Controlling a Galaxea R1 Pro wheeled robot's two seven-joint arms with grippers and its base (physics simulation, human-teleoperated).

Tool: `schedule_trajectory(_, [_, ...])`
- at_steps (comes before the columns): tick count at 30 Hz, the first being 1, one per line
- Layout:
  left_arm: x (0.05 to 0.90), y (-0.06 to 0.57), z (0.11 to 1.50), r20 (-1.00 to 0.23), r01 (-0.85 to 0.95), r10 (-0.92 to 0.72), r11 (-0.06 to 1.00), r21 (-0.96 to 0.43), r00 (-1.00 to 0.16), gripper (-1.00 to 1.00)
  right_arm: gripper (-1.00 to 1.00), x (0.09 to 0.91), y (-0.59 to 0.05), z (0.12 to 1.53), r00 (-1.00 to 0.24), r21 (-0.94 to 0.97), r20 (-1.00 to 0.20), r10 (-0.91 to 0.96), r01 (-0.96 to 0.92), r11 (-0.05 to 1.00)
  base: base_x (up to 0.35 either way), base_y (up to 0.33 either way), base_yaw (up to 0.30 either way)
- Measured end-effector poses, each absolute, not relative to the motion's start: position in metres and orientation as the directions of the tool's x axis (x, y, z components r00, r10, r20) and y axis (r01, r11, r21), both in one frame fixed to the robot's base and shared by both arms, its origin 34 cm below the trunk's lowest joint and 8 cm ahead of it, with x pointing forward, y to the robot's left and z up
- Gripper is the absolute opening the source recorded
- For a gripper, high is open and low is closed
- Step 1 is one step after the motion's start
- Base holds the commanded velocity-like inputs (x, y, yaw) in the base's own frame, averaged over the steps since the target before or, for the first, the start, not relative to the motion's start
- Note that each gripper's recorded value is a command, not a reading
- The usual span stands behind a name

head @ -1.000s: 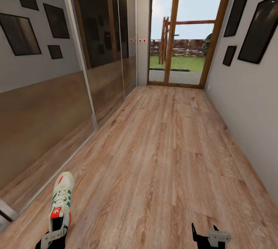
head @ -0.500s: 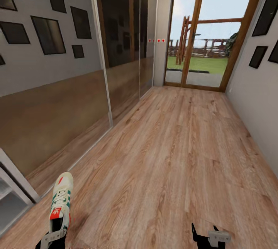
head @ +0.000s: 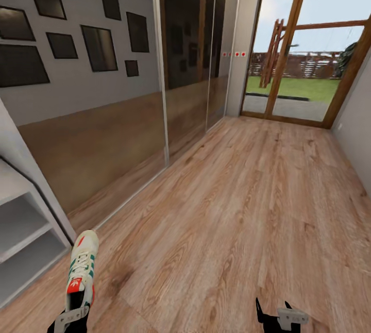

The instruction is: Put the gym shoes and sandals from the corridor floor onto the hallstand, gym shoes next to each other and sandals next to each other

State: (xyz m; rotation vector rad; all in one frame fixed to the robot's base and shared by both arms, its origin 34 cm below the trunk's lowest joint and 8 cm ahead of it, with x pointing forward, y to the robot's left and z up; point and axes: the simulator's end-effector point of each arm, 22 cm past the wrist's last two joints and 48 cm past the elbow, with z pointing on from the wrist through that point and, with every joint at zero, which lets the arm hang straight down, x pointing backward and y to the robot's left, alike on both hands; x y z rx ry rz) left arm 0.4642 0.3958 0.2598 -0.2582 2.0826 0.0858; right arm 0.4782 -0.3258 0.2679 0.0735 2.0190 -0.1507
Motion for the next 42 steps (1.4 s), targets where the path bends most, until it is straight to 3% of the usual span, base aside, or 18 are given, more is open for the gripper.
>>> schedule_trajectory(10, [0.464,0.396,0.26,-0.864,-0.221,-0.149,0.974,-0.045,-0.481,-1.0,1.0,0.478,-0.326,0.268,-0.437,-0.074,-0.899,-0.014,0.119,0.99,-0.131,-0.079,0.279])
schedule_trajectory(42, [0.454,0.397,0.253,-0.853,-0.224,-0.15,0.974,-0.04,-0.499,-1.0,1.0,0.474,-0.34,0.265,-0.446,-0.103,-0.895,-0.014,0.177,0.979,-0.004,-0.002,0.275])
